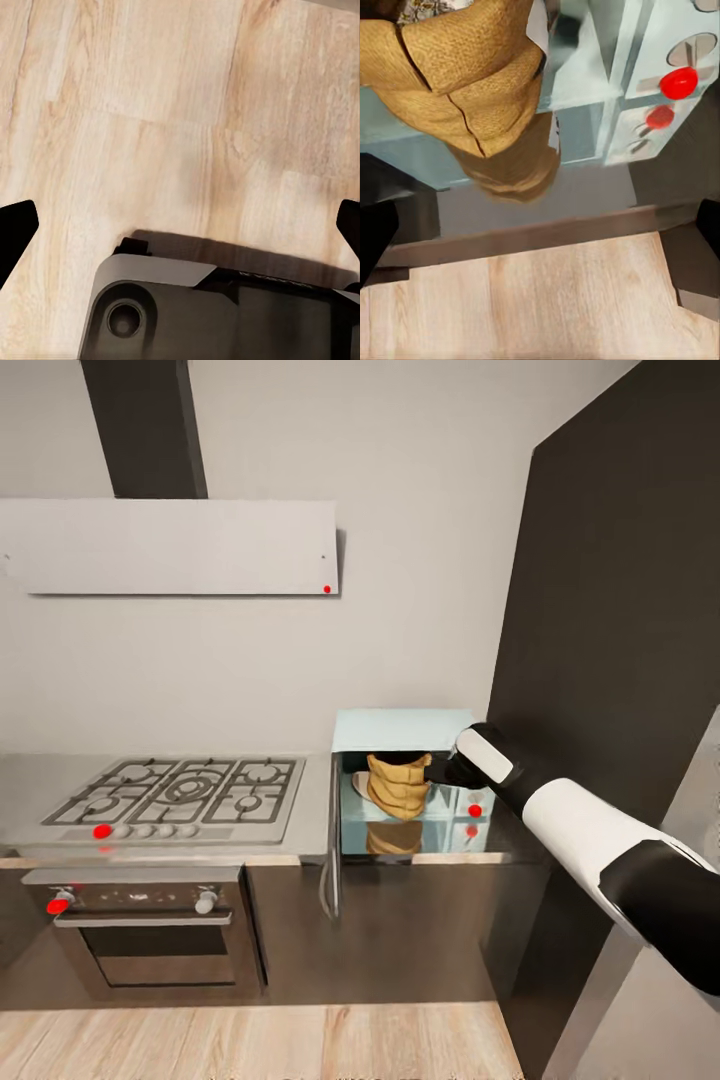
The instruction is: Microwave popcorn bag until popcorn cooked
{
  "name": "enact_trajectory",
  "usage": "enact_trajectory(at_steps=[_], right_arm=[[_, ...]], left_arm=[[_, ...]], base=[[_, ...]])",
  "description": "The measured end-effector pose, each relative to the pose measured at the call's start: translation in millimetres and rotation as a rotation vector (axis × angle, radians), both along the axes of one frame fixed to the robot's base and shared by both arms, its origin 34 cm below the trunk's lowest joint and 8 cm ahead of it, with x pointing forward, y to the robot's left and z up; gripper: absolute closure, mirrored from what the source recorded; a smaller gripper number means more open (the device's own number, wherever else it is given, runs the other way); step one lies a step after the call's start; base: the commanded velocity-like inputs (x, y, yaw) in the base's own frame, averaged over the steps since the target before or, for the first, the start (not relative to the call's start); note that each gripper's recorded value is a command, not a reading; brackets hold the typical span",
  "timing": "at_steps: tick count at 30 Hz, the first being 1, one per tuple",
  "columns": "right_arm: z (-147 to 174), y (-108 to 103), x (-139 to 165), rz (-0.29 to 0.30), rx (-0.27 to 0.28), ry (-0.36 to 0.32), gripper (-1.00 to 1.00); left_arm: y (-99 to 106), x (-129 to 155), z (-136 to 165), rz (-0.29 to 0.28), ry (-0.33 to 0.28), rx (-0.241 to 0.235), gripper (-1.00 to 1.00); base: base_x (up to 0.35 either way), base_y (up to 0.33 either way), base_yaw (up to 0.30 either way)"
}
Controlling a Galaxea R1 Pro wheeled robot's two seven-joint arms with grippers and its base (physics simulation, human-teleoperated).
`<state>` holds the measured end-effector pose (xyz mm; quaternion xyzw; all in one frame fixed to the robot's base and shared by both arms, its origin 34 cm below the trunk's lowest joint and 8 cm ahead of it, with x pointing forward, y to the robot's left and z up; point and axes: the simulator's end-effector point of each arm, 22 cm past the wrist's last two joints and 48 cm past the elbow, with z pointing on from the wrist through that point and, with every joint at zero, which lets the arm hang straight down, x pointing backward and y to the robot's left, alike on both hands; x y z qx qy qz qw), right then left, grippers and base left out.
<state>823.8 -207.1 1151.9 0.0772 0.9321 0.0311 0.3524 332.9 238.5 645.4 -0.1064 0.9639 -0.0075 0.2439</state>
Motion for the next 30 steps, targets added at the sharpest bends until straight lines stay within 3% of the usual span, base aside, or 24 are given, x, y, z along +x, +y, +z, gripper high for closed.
enact_trajectory(at_steps=[2,4,6,7,9,10,12,13,20,27,30], right_arm=[[9,22,-1,0.056,0.011,-0.044,-1.00],[-3,42,-12,0.105,0.027,-0.057,-1.00],[-10,54,-26,0.150,0.048,-0.116,-1.00],[-5,55,-36,0.170,0.072,-0.198,-1.00],[-2,54,-60,0.199,0.097,-0.299,-1.00],[-4,51,-67,0.202,0.086,-0.331,-1.00],[-19,40,-84,0.194,-0.001,-0.439,-1.00],[-26,37,-90,0.194,-0.025,-0.459,-1.00],[-43,33,-100,0.183,-0.049,-0.514,-1.00],[-33,37,-102,0.166,-0.028,-0.562,-1.00],[-27,38,-100,0.173,-0.050,-0.600,-1.00]], left_arm=[[0,0,0,0.001,0.000,0.000,-1.00],[0,0,0,0.000,0.000,0.000,-1.00],[0,0,0,-0.001,0.000,0.000,-1.00],[0,0,0,-0.002,-0.001,0.000,-1.00],[-1,0,0,-0.005,-0.001,0.001,-1.00],[-1,0,0,-0.006,-0.001,0.001,-1.00],[-1,0,0,-0.007,0.000,0.001,-1.00],[-1,0,0,-0.008,0.000,0.001,-1.00],[-2,0,0,-0.012,-0.001,0.001,-1.00],[-3,0,0,-0.011,-0.001,0.000,-1.00],[-3,0,0,-0.008,-0.001,-0.001,-1.00]], base=[[-0.019,0.000,0.000],[-0.007,0.000,0.000],[-0.002,0.000,0.000],[0.000,0.000,0.000],[0.000,0.000,0.000],[0.000,0.000,0.000],[0.000,0.000,0.000],[0.000,0.000,0.000],[0.000,0.000,0.000],[0.000,0.000,0.000],[0.130,0.000,0.000]])
